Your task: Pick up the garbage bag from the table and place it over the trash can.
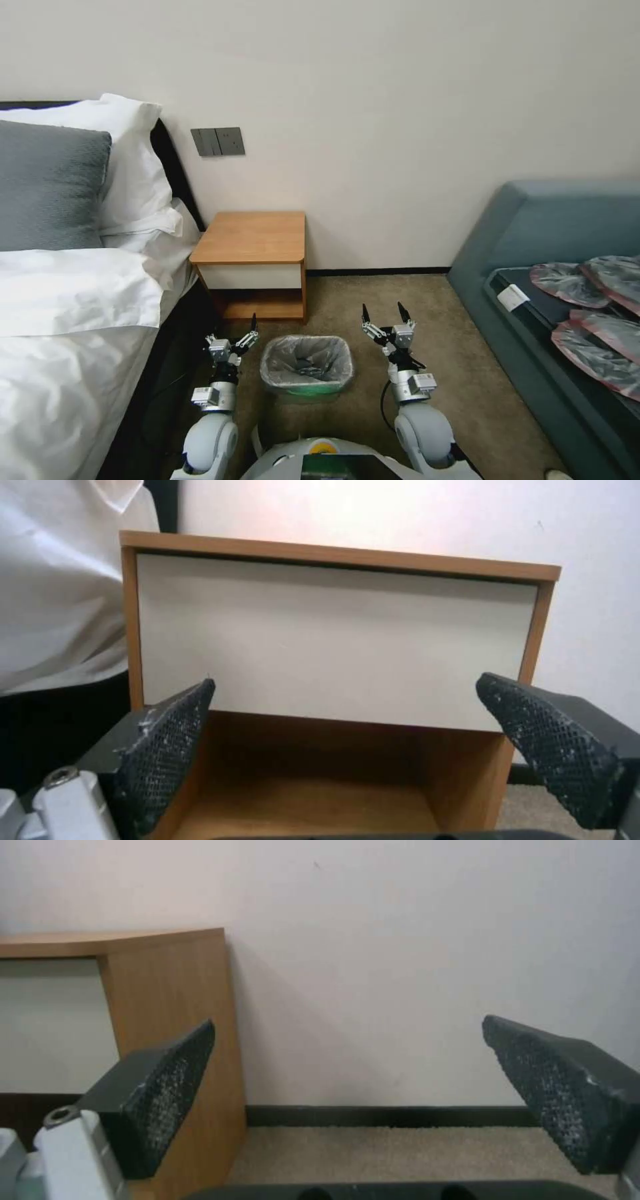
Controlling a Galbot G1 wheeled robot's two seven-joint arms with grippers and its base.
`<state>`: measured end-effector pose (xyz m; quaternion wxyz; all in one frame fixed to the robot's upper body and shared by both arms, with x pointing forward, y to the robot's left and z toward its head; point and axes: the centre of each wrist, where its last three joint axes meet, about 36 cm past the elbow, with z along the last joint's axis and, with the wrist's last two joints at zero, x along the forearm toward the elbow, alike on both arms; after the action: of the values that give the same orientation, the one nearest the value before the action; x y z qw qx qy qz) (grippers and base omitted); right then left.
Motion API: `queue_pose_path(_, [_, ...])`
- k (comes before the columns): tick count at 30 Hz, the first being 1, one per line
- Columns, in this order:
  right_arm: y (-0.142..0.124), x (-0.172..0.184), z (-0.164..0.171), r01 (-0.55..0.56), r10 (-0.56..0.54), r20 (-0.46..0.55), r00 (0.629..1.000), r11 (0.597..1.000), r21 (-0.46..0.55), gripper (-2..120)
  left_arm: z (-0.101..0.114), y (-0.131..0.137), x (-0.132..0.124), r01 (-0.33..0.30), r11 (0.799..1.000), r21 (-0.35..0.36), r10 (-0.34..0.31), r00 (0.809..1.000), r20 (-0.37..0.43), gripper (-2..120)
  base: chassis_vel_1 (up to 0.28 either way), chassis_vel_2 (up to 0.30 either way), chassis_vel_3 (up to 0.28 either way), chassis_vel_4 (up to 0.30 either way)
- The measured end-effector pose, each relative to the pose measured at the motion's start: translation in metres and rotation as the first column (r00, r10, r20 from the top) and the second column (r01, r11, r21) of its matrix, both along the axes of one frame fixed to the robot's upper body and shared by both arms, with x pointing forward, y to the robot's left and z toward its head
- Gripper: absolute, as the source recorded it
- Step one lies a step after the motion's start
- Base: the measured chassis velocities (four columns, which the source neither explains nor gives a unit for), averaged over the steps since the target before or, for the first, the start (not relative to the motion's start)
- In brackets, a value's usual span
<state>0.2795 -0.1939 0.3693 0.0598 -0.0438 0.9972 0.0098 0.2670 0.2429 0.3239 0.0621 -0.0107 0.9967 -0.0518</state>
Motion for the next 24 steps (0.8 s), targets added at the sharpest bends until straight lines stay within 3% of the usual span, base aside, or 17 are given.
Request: queue_pose_path(24, [0.0004, 0.0006, 0.0011, -0.004, 0.004, -0.001, 1.0, 1.0, 0.002, 100, 0.0007, -0.0002, 0.0001, 0.001, 1.0, -0.001, -0.001, 1.0, -0.002, 100, 0.0, 0.0, 0.0, 0.0])
